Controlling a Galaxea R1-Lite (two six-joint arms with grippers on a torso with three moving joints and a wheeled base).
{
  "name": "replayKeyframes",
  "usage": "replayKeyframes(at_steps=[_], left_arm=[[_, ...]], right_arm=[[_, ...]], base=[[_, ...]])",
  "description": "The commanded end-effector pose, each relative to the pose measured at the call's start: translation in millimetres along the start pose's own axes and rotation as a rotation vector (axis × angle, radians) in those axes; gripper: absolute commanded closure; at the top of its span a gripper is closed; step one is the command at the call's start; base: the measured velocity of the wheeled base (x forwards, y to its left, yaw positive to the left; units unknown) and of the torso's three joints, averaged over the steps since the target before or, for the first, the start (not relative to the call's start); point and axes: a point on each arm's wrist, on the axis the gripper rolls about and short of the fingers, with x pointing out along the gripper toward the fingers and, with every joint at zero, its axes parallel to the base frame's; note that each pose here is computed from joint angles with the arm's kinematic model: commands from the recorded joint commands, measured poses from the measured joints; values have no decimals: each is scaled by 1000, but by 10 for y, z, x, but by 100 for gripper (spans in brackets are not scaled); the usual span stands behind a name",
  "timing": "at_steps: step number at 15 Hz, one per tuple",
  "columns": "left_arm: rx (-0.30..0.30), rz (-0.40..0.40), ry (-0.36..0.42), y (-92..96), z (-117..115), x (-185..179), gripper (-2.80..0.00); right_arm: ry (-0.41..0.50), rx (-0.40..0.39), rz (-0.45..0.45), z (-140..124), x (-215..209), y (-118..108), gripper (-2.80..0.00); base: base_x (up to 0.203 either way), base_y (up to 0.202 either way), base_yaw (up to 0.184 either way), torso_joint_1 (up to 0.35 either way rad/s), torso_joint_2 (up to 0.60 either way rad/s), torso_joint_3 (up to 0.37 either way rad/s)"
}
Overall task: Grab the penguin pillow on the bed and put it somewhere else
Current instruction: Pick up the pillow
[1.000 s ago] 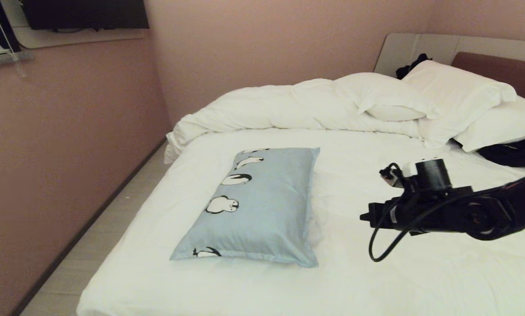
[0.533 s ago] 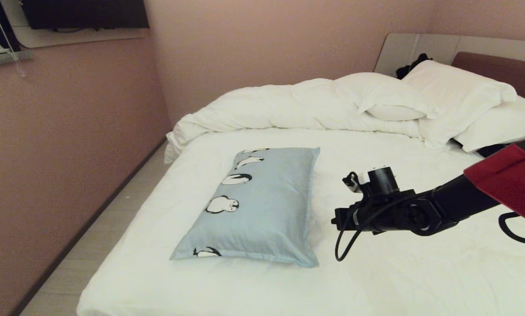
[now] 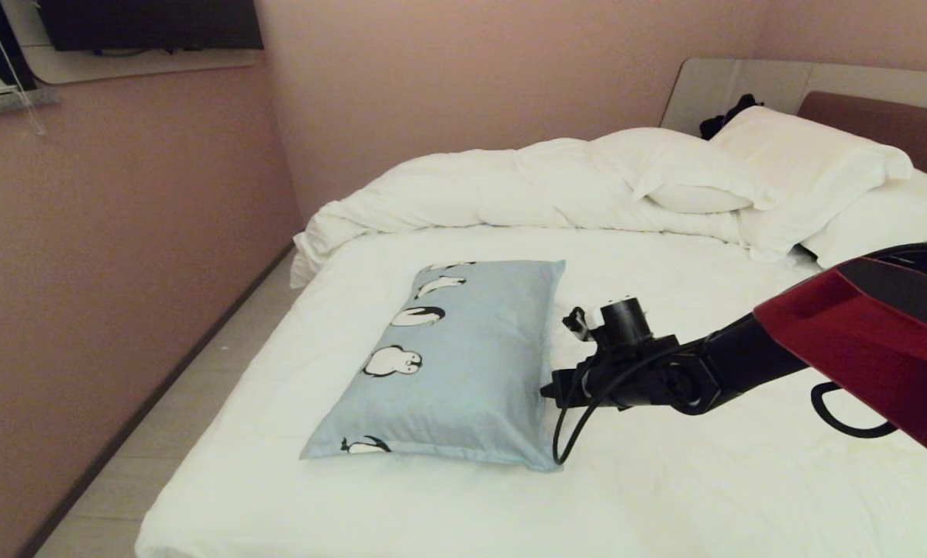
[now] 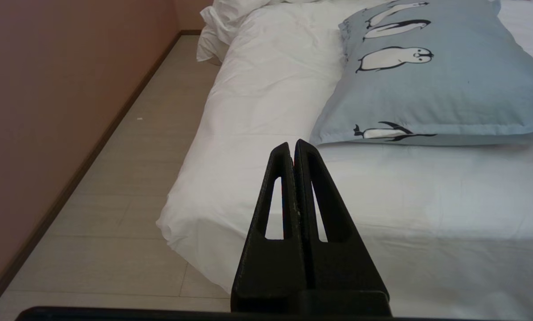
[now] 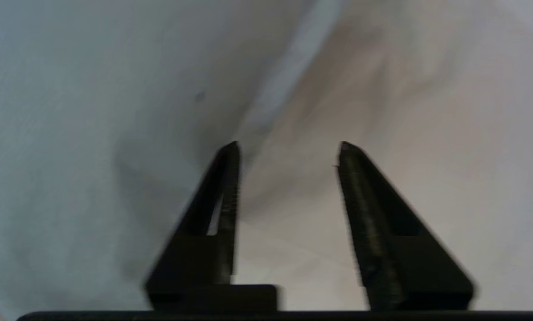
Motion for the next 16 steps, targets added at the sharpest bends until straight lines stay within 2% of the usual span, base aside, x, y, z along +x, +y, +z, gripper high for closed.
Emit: replayKeyframes(at_steps=[1, 7, 10, 13, 16], left_arm=[[0, 0, -1, 0, 0, 0, 0], [0, 0, -1, 0, 0, 0, 0], [0, 0, -1, 0, 0, 0, 0], [0, 0, -1, 0, 0, 0, 0], [0, 0, -1, 0, 0, 0, 0]], right_arm=[[9, -12, 15, -36, 19, 90, -280], [-22, -21, 65, 12, -332, 238, -280], [1, -12, 134, -38, -470, 286, -280], [51, 21, 207, -119, -405, 361, -280], [94, 24, 211, -225, -248, 402, -280]], base=[[0, 0, 0, 0, 0, 0], [0, 0, 0, 0, 0, 0], [0, 0, 0, 0, 0, 0], [0, 0, 0, 0, 0, 0], [0, 0, 0, 0, 0, 0]])
